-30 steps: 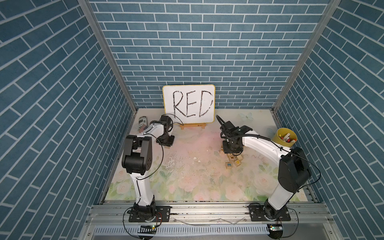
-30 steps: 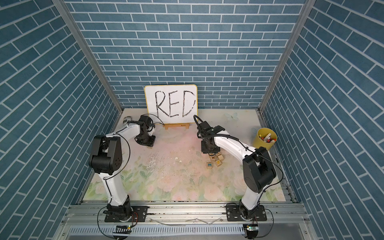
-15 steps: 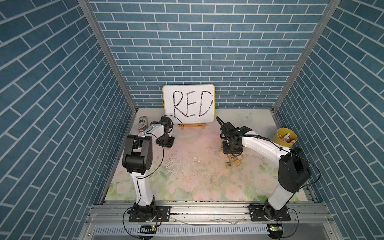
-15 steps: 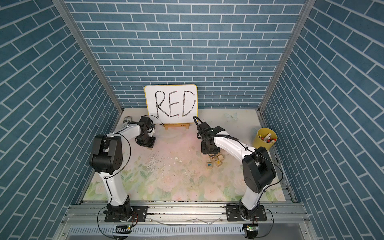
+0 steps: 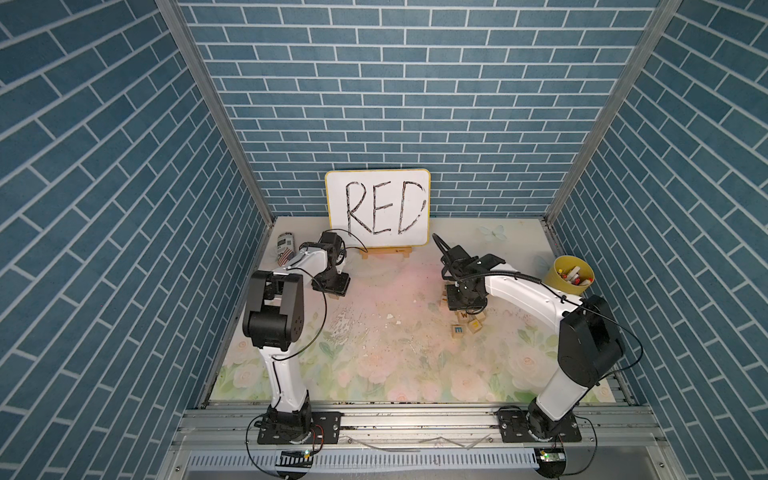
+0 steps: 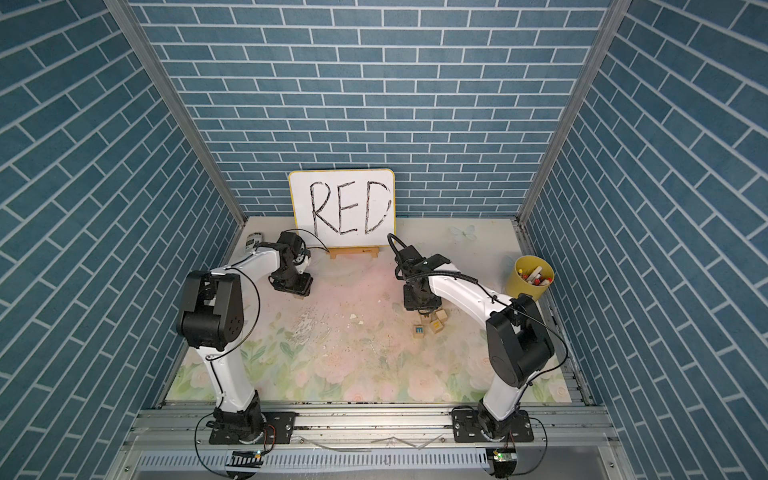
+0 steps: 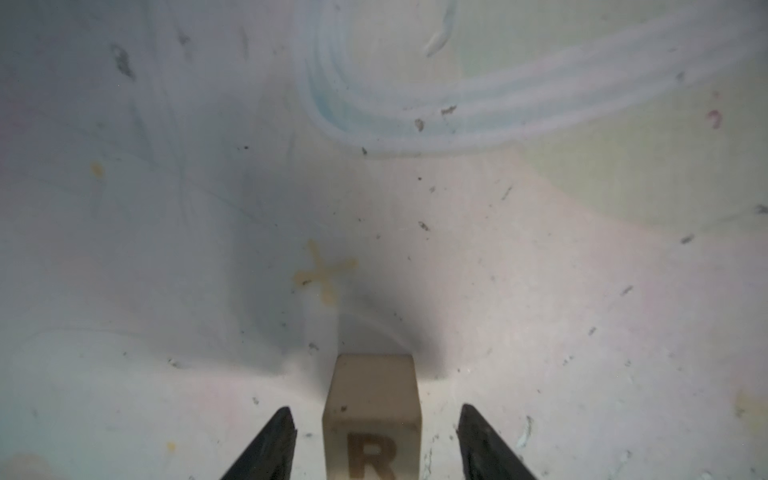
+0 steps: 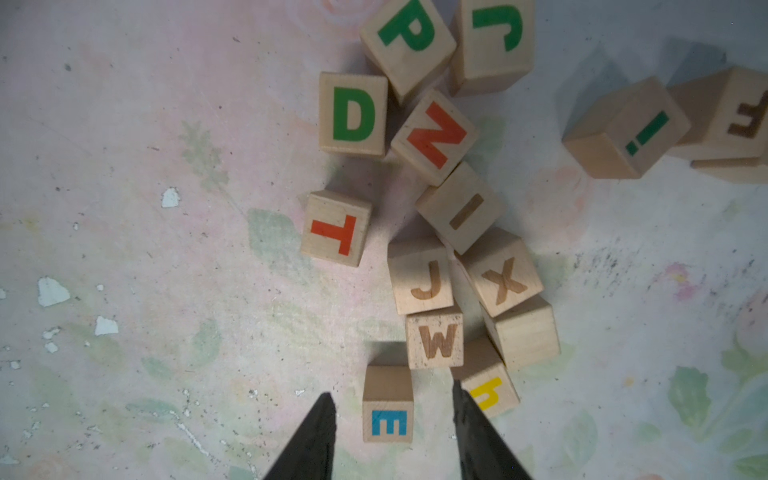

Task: Assemble the uppercase word "red" with letter blocks
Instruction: Place the letter block at the center of the board, then pick up the letter block from the center of the board.

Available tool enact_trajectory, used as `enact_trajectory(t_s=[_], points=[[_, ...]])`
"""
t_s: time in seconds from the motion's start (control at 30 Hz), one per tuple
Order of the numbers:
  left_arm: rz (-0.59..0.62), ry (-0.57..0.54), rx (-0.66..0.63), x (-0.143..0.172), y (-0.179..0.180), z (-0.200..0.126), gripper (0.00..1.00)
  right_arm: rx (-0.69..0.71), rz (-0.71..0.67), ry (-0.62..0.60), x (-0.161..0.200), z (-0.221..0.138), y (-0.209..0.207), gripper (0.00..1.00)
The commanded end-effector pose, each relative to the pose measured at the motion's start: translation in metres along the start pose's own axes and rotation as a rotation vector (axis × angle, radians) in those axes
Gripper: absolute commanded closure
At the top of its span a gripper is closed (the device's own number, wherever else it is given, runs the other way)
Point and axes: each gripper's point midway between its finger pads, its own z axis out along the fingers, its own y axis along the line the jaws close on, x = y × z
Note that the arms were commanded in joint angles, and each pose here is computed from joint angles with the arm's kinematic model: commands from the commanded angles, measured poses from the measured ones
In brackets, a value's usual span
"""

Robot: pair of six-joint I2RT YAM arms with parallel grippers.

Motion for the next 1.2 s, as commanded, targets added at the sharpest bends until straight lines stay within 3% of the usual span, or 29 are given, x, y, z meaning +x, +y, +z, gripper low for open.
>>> enact_trajectory(t_s=[0.0,0.37,0.53,0.7,1.17], points=[[0.024,-0.088,0.05,-0.01,-0.007,-0.049,0.33,-0.006,-0.02,0.013,0.012,-0.008,-0.002,0.55],[0.211,-0.404,0.214,-0.012,-0.044,-0.201,0.16,0.022,-0.016,0.035,0.055,-0.014,-0.013,0.5],[0.313,-0.49,0.254,0.003,-0.059,-0.247,0.13,-0.012,-0.001,0.039,0.065,-0.002,-0.007,0.49],[0.346,-0.528,0.255,0.014,-0.063,-0.261,0.13,-0.014,-0.035,0.052,0.065,0.003,-0.001,0.49],[0.329,-0.536,0.242,0.024,-0.063,-0.257,0.04,0.041,-0.003,0.09,0.056,0.025,0.006,0.49]])
